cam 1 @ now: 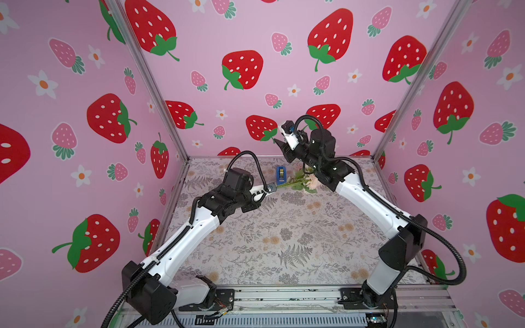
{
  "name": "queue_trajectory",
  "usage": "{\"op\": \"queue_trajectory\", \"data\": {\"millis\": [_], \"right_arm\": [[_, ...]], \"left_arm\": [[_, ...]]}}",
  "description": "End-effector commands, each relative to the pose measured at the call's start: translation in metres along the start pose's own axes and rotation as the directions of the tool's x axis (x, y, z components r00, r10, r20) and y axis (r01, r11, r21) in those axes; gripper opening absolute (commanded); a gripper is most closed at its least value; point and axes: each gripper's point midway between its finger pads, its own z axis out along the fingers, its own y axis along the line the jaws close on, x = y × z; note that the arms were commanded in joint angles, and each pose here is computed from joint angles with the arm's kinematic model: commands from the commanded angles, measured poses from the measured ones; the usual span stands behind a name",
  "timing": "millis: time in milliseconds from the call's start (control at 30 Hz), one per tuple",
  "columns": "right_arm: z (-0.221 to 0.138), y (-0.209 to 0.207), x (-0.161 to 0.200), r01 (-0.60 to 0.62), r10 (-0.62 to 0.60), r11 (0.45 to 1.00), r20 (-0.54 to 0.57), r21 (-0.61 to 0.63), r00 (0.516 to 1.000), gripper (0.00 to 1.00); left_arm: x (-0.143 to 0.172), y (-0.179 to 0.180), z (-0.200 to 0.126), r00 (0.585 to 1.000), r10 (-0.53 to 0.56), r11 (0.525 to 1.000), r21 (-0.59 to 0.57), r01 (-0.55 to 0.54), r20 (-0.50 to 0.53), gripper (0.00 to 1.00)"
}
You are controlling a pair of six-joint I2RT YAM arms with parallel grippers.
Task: Wrap bouquets with tape
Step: Wrap the tape around the bouquet.
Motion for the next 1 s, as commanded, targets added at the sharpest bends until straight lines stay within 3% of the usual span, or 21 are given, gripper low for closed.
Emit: {"op": "queue_trajectory", "data": {"millis": [0,133,233,367,500,600,767,900,967], "right_arm": [[-0.008,-0.023,-0.003,0.071,-0.068,0.993,-0.04,0.091,0.997,0.4],[-0.035,-0.009,-0.014,0.175,-0.175,0.985,0.015,0.014,0.984,0.38],[-0.071,0.011,-0.019,0.264,-0.258,0.964,0.117,-0.034,0.959,0.34],[-0.126,0.044,-0.03,0.269,-0.22,0.956,0.325,-0.114,0.92,0.42],[-0.17,0.083,-0.023,0.28,-0.141,0.928,0.464,-0.246,0.875,0.44],[-0.178,0.093,-0.002,0.236,-0.089,0.934,0.467,-0.267,0.88,0.44],[-0.166,0.1,0.035,0.232,-0.11,0.94,0.42,-0.251,0.901,0.48],[-0.147,0.094,0.042,0.253,-0.152,0.949,0.426,-0.19,0.892,0.51],[-0.135,0.088,0.041,0.251,-0.159,0.954,0.432,-0.166,0.888,0.57]], "left_arm": [[-0.011,0.004,-0.015,0.995,-0.059,0.998,0.01,0.058,0.078,0.0],[-0.015,0.007,-0.021,0.987,-0.106,0.994,0.03,0.103,0.122,0.0],[-0.019,0.021,-0.024,0.971,-0.175,0.984,0.01,0.176,0.162,0.0],[-0.034,0.037,-0.036,0.905,-0.323,0.946,0.073,0.316,0.277,0.0],[-0.053,0.042,-0.047,0.871,-0.36,0.933,0.126,0.338,0.333,0.0],[-0.069,0.043,-0.061,0.843,-0.387,0.922,0.185,0.341,0.373,0.0],[-0.091,0.047,-0.084,0.787,-0.426,0.904,0.24,0.353,0.446,0.0],[-0.101,0.043,-0.096,0.769,-0.445,0.894,0.28,0.35,0.459,0.0],[-0.103,0.041,-0.101,0.763,-0.454,0.889,0.296,0.35,0.461,0.0]]}}
